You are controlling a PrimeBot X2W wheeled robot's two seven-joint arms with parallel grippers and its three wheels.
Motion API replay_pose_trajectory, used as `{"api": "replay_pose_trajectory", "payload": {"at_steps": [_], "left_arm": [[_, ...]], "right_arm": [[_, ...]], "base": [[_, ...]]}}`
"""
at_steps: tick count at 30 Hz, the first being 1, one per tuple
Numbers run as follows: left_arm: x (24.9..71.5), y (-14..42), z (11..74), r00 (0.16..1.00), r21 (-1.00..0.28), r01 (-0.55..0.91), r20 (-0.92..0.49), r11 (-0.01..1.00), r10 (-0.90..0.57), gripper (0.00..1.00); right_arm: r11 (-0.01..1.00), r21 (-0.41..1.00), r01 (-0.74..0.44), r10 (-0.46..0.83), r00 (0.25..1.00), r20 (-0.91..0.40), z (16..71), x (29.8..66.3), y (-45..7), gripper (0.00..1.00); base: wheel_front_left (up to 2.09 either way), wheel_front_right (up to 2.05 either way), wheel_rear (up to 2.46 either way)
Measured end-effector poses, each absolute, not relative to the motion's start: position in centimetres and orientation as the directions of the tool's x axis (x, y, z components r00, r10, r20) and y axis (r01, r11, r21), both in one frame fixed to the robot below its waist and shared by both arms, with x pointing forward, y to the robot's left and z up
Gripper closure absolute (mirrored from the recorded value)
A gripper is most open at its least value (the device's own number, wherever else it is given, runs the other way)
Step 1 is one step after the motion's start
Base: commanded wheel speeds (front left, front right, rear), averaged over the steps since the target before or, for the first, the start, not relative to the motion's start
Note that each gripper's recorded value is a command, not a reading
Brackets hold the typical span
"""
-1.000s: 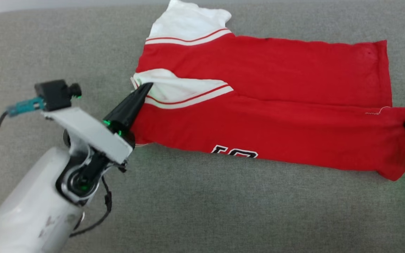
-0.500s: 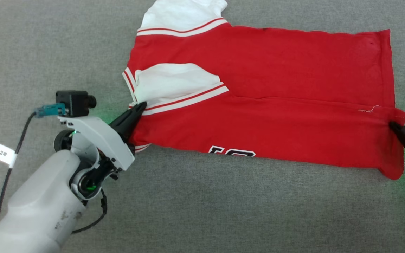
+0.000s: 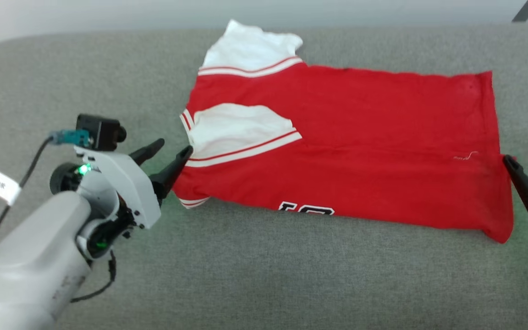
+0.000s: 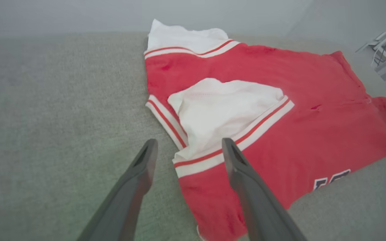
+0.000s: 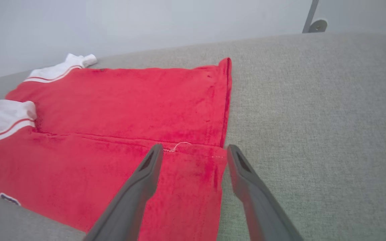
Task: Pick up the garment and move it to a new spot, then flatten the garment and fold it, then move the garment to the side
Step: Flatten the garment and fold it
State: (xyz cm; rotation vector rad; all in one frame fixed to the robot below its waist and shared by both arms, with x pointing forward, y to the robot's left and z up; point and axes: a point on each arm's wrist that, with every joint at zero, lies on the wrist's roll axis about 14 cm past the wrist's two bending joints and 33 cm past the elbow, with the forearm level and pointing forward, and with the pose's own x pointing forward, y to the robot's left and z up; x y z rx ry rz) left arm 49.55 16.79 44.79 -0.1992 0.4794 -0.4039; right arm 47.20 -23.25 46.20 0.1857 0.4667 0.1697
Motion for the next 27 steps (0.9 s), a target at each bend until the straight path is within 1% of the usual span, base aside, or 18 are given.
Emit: {"api": "replay_pose_trajectory", "payload": {"at_steps": [4, 6, 8, 12, 14, 17, 21, 23, 27], "left_arm": [[48.7, 17.1, 47.3, 0.779, -0.226, 0.367, -0.456, 0.902, -0.431, 0.00], [47.6, 16.8, 47.7, 0.731, -0.199, 0.399, -0.521, 0.895, -0.442, 0.00], [46.7, 16.3, 48.1, 0.688, -0.207, 0.404, -0.573, 0.891, -0.446, 0.00], [43.9, 15.7, 46.3, 0.526, -0.220, 0.427, -0.729, 0.877, -0.439, 0.00], [43.2, 15.6, 45.7, 0.467, -0.250, 0.416, -0.766, 0.874, -0.441, 0.00], [43.8, 15.3, 45.2, 0.448, -0.309, 0.364, -0.769, 0.879, -0.456, 0.00], [45.4, 16.5, 43.4, 0.450, -0.301, 0.301, -0.792, 0.905, -0.413, 0.00], [46.0, 16.1, 42.6, 0.447, -0.336, 0.269, -0.787, 0.903, -0.426, 0.00], [46.2, 15.3, 40.4, 0.399, -0.364, 0.246, -0.806, 0.898, -0.436, 0.00]], "right_arm": [[0.966, 0.222, -0.135, 0.214, 0.898, -0.384, 48.1, 46.3, -22.8, 0.00], [0.964, 0.224, -0.143, 0.220, 0.903, -0.370, 48.8, 45.9, -22.6, 0.00], [0.962, 0.227, -0.153, 0.228, 0.906, -0.357, 49.4, 45.6, -22.2, 0.00], [0.959, 0.232, -0.160, 0.234, 0.910, -0.342, 49.9, 45.4, -22.0, 0.00], [0.958, 0.237, -0.163, 0.239, 0.910, -0.339, 49.9, 45.5, -21.8, 0.00], [0.959, 0.235, -0.160, 0.237, 0.908, -0.345, 49.7, 45.5, -21.9, 0.00], [0.962, 0.234, -0.142, 0.220, 0.909, -0.353, 49.4, 45.4, -22.5, 0.00], [0.965, 0.231, -0.124, 0.203, 0.912, -0.356, 49.2, 45.3, -23.1, 0.00], [0.970, 0.226, -0.093, 0.174, 0.912, -0.372, 48.6, 45.0, -24.1, 0.00]], "base": [[0.00, 0.00, 0.00], [0.00, 0.00, 0.00], [0.00, 0.00, 0.00], [0.00, 0.00, 0.00], [0.00, 0.00, 0.00], [0.00, 0.00, 0.00], [0.00, 0.00, 0.00], [0.00, 0.00, 0.00], [0.00, 0.00, 0.00]]}}
